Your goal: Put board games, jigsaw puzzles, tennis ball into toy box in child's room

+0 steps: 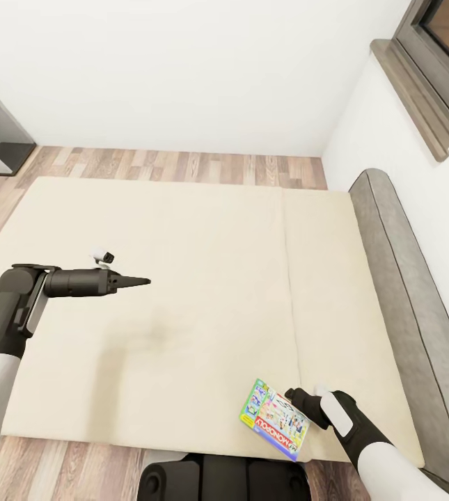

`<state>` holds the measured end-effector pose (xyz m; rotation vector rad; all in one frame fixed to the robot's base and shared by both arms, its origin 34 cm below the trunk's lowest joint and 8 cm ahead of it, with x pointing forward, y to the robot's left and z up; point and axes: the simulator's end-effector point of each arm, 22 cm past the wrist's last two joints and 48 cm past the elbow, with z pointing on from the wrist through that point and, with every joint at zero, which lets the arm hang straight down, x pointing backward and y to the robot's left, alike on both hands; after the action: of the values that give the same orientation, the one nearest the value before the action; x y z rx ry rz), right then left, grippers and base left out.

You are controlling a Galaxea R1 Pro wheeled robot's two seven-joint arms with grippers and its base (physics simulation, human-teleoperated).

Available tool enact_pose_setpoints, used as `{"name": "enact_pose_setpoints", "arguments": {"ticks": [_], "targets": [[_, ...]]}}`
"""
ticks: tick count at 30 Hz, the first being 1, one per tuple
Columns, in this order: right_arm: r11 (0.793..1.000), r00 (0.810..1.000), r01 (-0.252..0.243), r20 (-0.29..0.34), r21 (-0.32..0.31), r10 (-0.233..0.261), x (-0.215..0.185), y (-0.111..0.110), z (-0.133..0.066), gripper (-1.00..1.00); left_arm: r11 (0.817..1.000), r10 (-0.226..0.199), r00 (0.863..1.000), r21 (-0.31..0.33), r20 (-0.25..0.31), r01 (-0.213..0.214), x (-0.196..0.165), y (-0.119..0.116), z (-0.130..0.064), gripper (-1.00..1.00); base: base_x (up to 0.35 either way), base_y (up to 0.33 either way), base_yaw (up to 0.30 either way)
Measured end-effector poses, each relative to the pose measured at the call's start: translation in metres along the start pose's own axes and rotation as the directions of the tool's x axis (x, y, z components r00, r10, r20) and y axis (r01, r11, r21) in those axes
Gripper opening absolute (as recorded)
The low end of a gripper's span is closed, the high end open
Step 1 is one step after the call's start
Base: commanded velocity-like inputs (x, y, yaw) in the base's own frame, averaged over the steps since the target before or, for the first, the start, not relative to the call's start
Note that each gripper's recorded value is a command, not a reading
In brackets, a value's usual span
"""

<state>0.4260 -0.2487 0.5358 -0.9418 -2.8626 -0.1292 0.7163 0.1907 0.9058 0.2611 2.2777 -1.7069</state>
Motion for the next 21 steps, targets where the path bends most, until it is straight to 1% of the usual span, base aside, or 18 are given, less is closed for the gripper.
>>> {"name": "enact_pose_setpoints", "arguments": {"ticks": [21], "targets": [[1.0,1.0,0.0,-0.007,0.006,0.0,0.0031,-0.0028,0.0033,1.0,1.0,-0.009,1.0,0.0,-0.002,0.009,0.0027,0.0048,0.0013,1.0,0.0,0.0,0.0]]}}
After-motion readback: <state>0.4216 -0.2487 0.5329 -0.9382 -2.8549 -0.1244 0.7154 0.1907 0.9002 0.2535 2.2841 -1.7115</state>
